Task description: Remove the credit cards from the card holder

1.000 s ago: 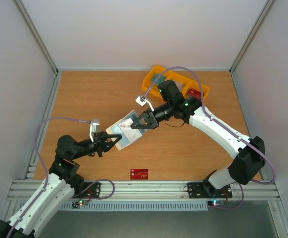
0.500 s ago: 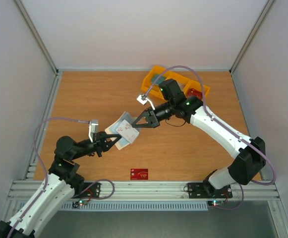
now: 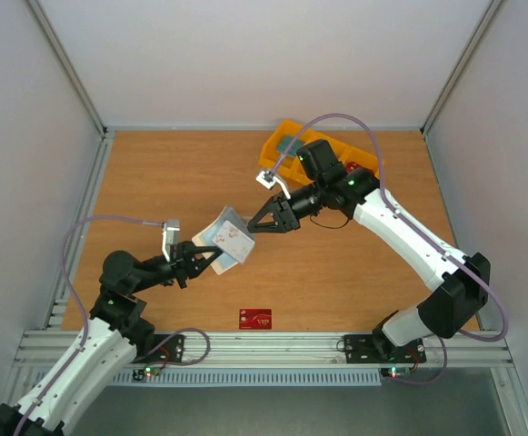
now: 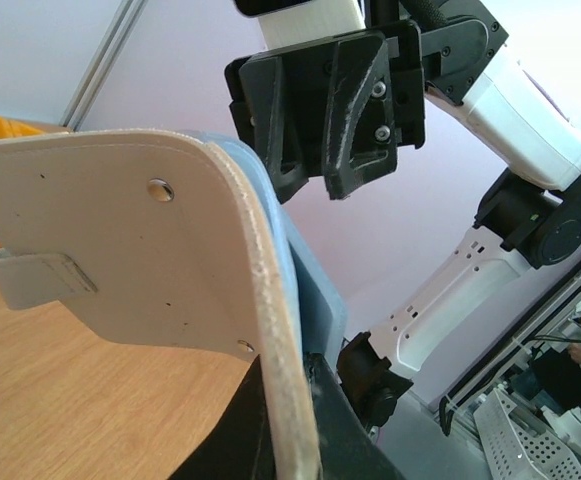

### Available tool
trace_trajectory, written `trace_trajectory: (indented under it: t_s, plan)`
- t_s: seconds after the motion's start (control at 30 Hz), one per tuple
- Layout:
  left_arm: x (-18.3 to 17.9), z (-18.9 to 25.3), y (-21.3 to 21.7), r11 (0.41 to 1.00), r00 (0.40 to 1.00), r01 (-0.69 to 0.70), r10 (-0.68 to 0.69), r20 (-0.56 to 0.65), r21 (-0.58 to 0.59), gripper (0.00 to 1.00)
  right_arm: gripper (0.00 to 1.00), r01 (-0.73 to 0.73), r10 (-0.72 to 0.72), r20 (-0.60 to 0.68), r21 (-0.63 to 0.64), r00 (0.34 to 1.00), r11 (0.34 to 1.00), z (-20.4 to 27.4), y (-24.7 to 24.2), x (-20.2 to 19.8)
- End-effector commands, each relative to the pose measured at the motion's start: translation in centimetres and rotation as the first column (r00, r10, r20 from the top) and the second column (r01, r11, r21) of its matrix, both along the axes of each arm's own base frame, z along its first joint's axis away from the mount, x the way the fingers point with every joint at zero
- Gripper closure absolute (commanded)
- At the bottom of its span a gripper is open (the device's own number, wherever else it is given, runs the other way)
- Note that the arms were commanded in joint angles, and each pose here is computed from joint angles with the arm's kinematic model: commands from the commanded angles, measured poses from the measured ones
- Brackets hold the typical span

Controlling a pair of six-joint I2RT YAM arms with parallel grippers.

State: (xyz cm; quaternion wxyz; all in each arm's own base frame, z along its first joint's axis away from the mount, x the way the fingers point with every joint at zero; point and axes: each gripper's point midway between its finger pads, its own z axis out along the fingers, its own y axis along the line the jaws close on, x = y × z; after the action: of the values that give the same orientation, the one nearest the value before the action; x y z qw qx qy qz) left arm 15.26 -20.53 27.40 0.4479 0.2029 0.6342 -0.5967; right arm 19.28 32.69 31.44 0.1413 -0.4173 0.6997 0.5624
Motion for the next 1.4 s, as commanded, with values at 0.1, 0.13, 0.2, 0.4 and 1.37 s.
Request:
trace_trajectory:
  t_s: [0.1,0.13,0.2,0.4,1.37]
  plan:
    - [-0.9,2.0,0.2,0.999,0.994,0.016,-0.012,0.109,-0.043,1.0,0.73,-0.052,0.052,0.016,-0.022,0.999,0.998,-1.1,2.0,-0.8]
    - [-0.8,2.0,0.2,0.999,0.994,0.015,-0.01,0.11,-0.043,1.0,0.74,-0.069,0.069,0.014,-0.018,0.997,0.997,-1.0,2.2,-1.1]
    - [-0.9,2.0,0.2,0.999,0.994,0.015,-0.01,0.106,-0.043,1.0,0.77,-0.091,0.091,-0.002,-0.004,0.996,0.996,-1.0,2.3,-1.5]
    - [-0.6,1.8,0.4,0.999,0.995,-0.003,0.007,0.095,-0.044,1.0,0.87,-0.128,0.129,-0.041,0.027,0.991,0.991,-0.7,2.4,-2.5]
    - [-0.7,1.7,0.5,0.999,0.996,-0.01,0.014,0.091,-0.051,0.86,0.99,0.017,-0.018,0.005,0.065,1.0,0.998,-0.6,4.7,-0.6]
